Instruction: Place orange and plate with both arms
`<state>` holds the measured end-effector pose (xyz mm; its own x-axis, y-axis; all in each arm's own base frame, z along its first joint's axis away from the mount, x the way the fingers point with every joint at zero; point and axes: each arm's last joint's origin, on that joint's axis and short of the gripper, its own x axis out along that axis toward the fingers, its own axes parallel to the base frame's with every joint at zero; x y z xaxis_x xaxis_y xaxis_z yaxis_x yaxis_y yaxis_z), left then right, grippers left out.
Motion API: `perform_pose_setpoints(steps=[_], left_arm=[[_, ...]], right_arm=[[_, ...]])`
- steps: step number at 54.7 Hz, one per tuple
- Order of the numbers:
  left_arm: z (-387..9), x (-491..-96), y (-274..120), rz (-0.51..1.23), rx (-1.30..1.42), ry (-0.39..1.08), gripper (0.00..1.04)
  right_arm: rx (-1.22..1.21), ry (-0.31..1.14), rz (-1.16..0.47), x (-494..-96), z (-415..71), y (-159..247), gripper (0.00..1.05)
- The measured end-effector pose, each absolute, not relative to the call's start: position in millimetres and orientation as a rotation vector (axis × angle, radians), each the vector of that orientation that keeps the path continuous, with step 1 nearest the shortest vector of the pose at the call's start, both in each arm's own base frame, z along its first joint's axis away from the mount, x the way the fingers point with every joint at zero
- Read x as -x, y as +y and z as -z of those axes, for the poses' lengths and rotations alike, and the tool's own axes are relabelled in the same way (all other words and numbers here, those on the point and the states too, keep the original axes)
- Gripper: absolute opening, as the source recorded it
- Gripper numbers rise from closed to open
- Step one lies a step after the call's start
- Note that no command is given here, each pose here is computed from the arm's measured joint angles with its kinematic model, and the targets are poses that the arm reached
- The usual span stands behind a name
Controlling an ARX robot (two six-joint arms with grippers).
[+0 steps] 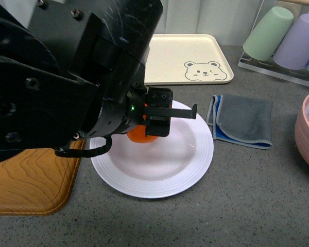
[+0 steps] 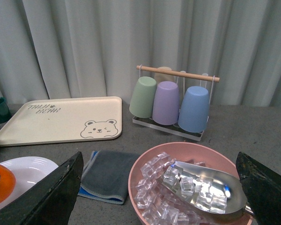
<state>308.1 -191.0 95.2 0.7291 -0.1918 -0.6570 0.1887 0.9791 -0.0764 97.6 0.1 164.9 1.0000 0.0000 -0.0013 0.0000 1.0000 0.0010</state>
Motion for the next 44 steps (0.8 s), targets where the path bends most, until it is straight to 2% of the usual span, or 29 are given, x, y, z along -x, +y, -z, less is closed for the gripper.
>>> perform_pose_setpoints(steps=[12, 18, 22, 32, 40, 44], left_arm=[[-76.5, -310.2, -197.3, 0.201, -0.030, 0.802, 0.43], [-76.5, -310.2, -198.2, 0.195, -0.034, 0.814, 0.59], [-78.8, -310.6, -197.8, 0.176, -0.041, 0.805, 0.75], [-94.9, -310.1, -194.8, 0.161, -0.028, 0.766, 1.00], [-115.2, -308.6, -188.2, 0.135, 0.005, 0.701, 0.98], [-112.2, -308.4, -180.2, 0.056, -0.017, 0.487, 0.88]], right_arm=[[-0.001, 0.001, 0.000, -97.6, -164.9, 0.1, 0.95], [-0.001, 0.001, 0.000, -97.6, -164.9, 0.1, 0.95], [-0.001, 0.001, 0.000, -97.6, -164.9, 0.1, 0.95], [-0.001, 0.001, 0.000, -97.6, -164.9, 0.1, 0.95], [-0.001, 0.001, 0.000, -97.6, -164.9, 0.1, 0.95], [-0.001, 0.001, 0.000, -97.6, -164.9, 0.1, 0.95]])
